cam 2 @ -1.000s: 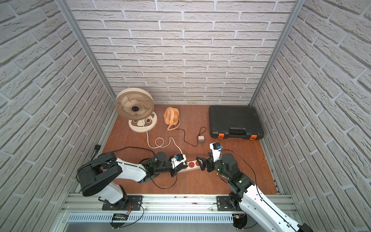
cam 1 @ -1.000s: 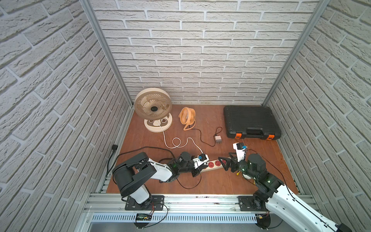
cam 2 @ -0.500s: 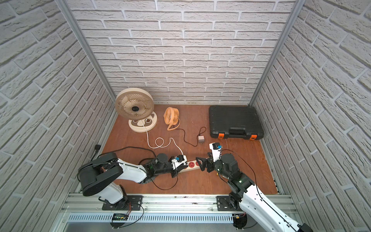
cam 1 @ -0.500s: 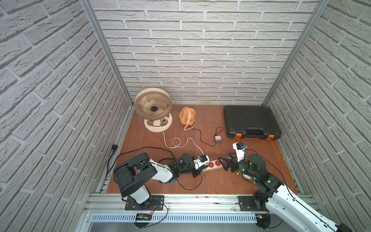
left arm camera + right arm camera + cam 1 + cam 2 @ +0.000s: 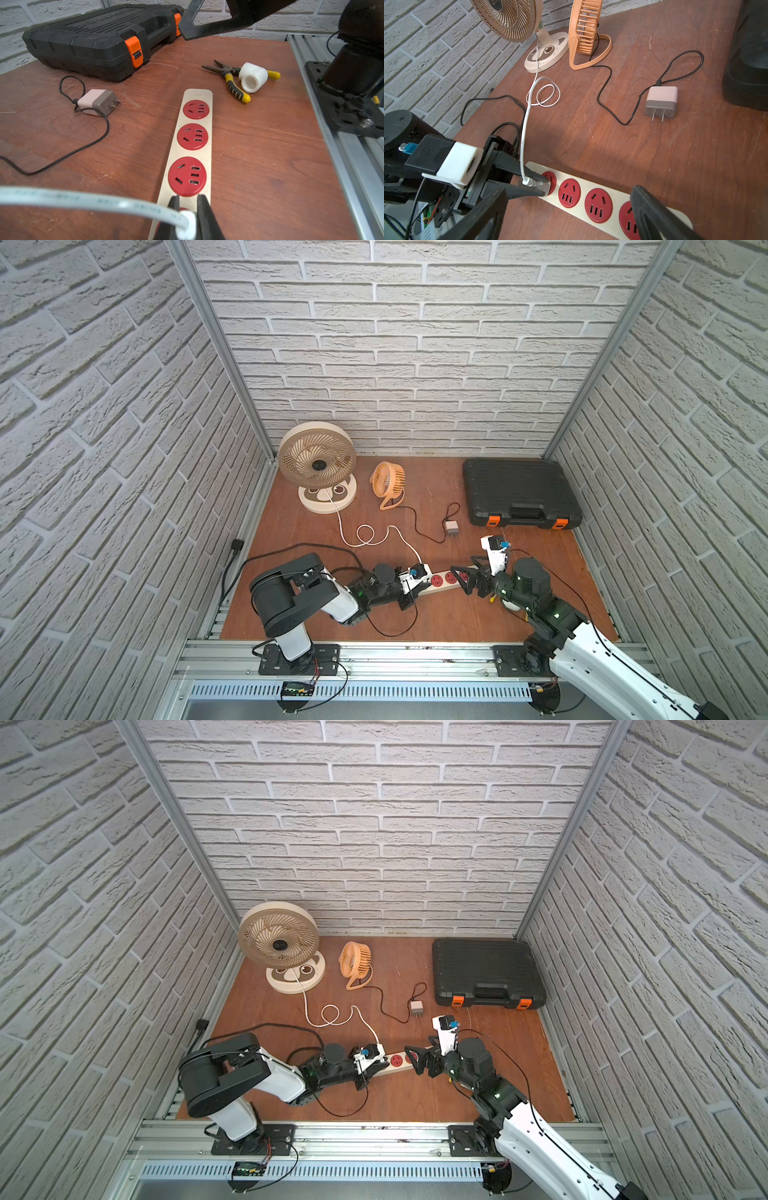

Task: Plug the desk fan into the power strip
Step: Insert the plug into the socket.

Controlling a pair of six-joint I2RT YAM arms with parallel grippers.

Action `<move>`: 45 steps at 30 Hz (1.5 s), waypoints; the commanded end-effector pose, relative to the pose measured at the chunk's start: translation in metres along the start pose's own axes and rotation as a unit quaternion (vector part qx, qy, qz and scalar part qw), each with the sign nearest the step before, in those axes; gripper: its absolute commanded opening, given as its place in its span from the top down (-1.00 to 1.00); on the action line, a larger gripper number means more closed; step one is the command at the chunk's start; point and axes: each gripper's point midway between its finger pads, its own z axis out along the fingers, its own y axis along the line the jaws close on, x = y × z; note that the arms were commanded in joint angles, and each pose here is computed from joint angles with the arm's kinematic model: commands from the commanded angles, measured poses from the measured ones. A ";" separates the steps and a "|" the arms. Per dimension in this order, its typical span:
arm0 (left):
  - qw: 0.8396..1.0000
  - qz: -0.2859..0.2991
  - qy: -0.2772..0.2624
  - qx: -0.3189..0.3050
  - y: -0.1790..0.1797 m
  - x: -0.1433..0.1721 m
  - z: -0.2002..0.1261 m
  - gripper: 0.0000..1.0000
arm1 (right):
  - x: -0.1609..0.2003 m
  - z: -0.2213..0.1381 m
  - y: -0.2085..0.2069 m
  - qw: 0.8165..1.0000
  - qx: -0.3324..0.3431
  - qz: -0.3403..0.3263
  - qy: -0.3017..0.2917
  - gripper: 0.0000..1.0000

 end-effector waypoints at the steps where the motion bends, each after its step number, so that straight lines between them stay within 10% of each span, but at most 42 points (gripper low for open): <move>1: 0.991 -0.030 0.131 -0.018 0.000 0.076 -0.015 1.00 | -0.005 0.001 0.003 1.000 -0.011 -0.008 -0.014 -0.93; 11: 0.987 -0.031 0.153 -0.028 0.002 0.085 -0.017 1.00 | 0.003 0.004 0.004 1.000 -0.018 -0.006 0.006 -0.90; 36: 0.983 -0.023 0.180 -0.035 0.002 0.106 -0.012 1.00 | 0.038 0.034 0.008 0.987 0.035 -0.031 0.153 -0.13; 45: 0.978 -0.029 0.205 -0.015 -0.003 0.109 -0.011 1.00 | 0.030 0.049 0.065 0.973 -0.082 -0.127 0.176 0.17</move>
